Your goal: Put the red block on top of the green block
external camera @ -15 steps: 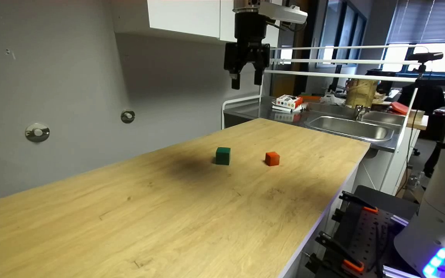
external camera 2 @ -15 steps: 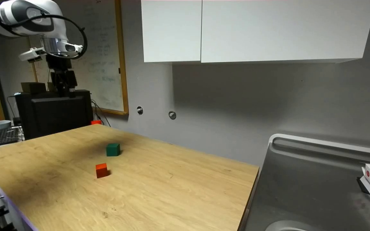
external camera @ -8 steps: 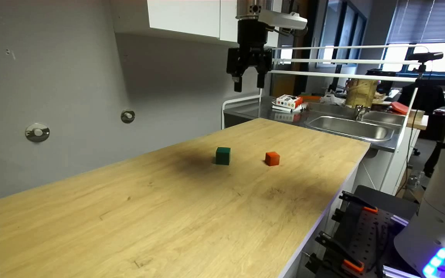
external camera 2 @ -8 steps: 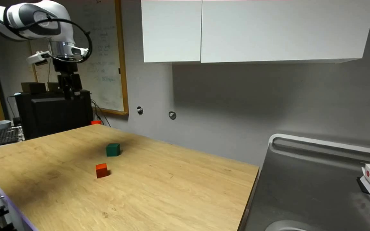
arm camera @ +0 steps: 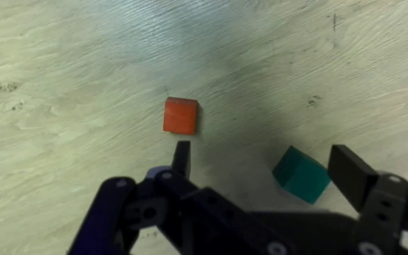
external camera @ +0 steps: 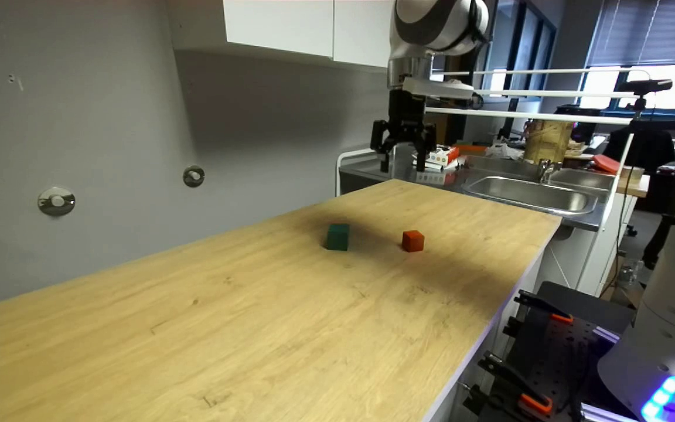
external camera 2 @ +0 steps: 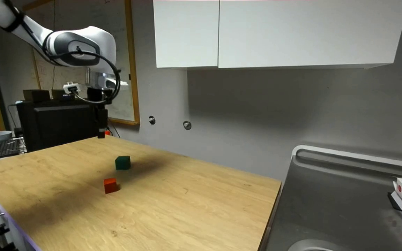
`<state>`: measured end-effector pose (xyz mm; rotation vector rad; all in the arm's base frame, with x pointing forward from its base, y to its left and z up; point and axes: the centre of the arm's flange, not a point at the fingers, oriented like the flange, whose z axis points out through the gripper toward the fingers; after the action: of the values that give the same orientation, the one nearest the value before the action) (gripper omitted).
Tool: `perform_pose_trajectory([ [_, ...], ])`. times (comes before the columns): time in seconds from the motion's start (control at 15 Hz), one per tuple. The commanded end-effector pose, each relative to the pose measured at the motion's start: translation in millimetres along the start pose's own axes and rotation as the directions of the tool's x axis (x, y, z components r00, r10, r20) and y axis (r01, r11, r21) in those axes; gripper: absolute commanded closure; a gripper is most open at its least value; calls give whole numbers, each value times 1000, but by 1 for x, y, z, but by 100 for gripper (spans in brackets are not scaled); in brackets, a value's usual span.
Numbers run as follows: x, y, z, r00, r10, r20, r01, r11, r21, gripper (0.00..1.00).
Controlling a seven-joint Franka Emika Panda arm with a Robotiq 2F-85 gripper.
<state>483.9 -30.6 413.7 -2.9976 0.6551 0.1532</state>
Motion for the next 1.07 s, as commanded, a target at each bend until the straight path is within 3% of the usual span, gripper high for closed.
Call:
perform_pose_trajectory([
  [0.0,31,26,41,986,145,84,-149,987,51,0],
  [0.4,63,58,105,929,298,218,-307,952,6,0],
  [0.67,71,62,136,890,352,290,-352,934,-56,0],
  [1.0,77,65,161,842,381,381,-384,920,-73,0],
])
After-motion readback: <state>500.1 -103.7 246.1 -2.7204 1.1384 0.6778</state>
